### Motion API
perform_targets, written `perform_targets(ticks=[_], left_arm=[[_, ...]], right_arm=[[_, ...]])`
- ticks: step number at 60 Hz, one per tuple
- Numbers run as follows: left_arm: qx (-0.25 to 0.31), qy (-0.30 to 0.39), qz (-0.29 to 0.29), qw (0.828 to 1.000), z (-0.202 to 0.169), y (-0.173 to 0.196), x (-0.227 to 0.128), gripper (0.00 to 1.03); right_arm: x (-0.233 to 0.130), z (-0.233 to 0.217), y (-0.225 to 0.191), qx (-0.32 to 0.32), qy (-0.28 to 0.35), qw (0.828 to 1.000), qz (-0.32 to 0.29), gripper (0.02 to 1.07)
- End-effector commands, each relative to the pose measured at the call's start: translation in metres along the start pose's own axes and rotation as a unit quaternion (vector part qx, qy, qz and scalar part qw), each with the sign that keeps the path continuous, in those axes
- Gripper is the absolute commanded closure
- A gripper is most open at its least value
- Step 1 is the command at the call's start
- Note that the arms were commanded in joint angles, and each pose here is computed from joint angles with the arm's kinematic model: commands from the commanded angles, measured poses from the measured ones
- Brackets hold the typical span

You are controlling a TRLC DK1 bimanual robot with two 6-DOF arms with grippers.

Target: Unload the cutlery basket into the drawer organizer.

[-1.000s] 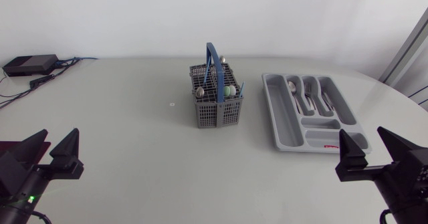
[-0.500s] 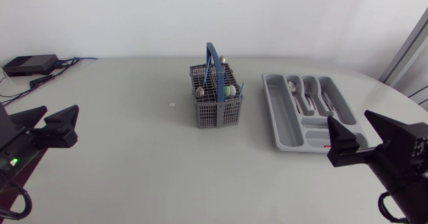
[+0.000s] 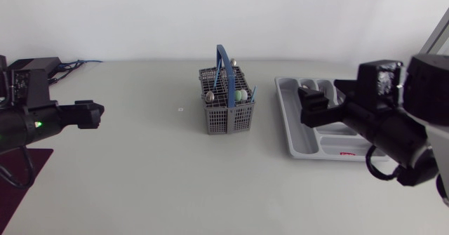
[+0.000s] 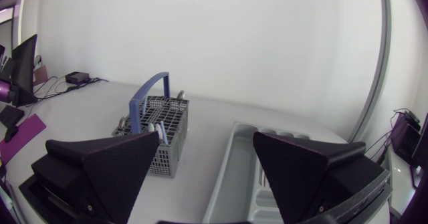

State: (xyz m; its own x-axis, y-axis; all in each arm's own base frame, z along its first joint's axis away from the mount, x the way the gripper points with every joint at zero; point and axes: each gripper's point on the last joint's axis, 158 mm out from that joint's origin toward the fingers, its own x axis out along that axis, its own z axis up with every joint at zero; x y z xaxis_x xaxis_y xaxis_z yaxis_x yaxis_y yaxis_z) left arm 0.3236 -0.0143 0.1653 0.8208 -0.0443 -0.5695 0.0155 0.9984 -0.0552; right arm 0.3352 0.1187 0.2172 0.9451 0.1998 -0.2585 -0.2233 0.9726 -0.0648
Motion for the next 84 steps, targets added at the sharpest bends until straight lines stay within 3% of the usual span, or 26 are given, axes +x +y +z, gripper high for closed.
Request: perform_targets(ticks=[1, 13, 25, 44, 49, 56, 64, 70, 84], left_arm=[[-0.008, 0.022, 0.001, 1.000, 0.003, 0.000, 0.008, 0.06], [0.119, 0.088, -0.007, 0.989, -0.012, 0.001, 0.029, 0.06], [0.135, 0.142, -0.019, 0.981, -0.023, -0.002, 0.045, 0.06], [0.150, 0.142, -0.033, 0.978, -0.019, -0.006, 0.047, 0.06], [0.150, 0.143, -0.029, 0.978, -0.019, -0.001, 0.047, 0.06], [0.154, 0.144, -0.026, 0.977, -0.022, 0.003, 0.046, 0.06], [0.160, 0.143, -0.026, 0.977, -0.023, 0.005, 0.045, 0.06], [0.161, 0.142, -0.026, 0.976, -0.025, 0.004, 0.046, 0.06], [0.165, 0.138, -0.026, 0.976, -0.027, 0.004, 0.045, 0.06]], right_arm=[[0.015, 0.005, 0.021, 0.002, 0.028, 1.000, 0.011, 0.06], [0.049, -0.001, 0.069, -0.015, 0.116, 0.992, 0.046, 0.06], [0.079, -0.010, 0.109, -0.024, 0.170, 0.980, 0.104, 0.07], [0.150, -0.024, 0.127, -0.026, 0.240, 0.967, 0.085, 0.14], [0.167, -0.028, 0.131, -0.019, 0.251, 0.965, 0.078, 0.25], [0.182, -0.036, 0.133, -0.022, 0.253, 0.965, 0.065, 0.60], [0.193, -0.038, 0.120, -0.035, 0.252, 0.966, 0.041, 0.80], [0.191, -0.042, 0.114, -0.039, 0.259, 0.964, 0.038, 0.88], [0.152, -0.043, 0.121, -0.056, 0.255, 0.962, 0.080, 0.91]])
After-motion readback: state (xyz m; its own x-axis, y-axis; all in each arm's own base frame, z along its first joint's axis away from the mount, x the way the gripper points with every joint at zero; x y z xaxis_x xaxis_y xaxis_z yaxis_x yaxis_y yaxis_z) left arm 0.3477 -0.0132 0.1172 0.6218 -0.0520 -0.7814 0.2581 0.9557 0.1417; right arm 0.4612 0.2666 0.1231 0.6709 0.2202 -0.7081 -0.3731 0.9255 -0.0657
